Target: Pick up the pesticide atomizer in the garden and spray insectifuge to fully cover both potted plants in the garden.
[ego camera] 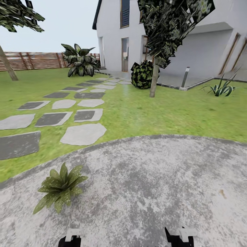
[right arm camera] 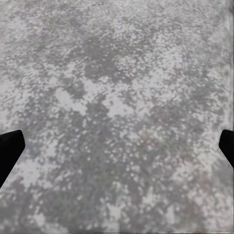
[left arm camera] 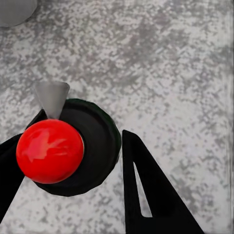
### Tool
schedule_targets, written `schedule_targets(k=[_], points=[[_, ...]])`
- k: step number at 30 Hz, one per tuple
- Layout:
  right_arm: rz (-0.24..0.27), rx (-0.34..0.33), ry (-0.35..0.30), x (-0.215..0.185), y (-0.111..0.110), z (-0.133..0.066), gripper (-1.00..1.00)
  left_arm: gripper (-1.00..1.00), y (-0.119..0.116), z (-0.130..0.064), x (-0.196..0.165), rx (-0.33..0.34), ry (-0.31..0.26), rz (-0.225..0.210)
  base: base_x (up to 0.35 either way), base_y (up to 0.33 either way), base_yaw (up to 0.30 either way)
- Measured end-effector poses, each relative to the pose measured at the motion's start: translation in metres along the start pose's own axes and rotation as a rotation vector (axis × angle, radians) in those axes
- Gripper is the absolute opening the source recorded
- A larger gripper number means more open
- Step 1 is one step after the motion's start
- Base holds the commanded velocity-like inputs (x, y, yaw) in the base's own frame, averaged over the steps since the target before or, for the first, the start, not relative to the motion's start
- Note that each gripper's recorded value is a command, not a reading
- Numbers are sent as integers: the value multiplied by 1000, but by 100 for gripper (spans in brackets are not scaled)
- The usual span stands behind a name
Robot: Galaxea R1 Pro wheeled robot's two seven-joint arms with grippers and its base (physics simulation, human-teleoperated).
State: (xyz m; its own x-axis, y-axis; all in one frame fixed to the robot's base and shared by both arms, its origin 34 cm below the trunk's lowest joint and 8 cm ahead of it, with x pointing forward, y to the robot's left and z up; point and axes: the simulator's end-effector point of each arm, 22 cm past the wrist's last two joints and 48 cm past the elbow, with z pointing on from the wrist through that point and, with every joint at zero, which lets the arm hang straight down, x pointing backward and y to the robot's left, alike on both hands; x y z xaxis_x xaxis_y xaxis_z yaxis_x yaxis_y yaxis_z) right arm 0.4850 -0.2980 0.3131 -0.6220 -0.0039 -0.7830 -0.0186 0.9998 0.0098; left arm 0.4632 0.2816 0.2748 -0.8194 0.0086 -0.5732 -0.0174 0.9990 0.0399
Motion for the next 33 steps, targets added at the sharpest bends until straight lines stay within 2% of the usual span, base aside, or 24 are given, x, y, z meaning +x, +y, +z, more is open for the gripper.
schedule_targets(k=[33], points=[[-2,-1,-8,-4,0,0,100,-100,-1,-1,-5,2,-11,2,0,0,-300]])
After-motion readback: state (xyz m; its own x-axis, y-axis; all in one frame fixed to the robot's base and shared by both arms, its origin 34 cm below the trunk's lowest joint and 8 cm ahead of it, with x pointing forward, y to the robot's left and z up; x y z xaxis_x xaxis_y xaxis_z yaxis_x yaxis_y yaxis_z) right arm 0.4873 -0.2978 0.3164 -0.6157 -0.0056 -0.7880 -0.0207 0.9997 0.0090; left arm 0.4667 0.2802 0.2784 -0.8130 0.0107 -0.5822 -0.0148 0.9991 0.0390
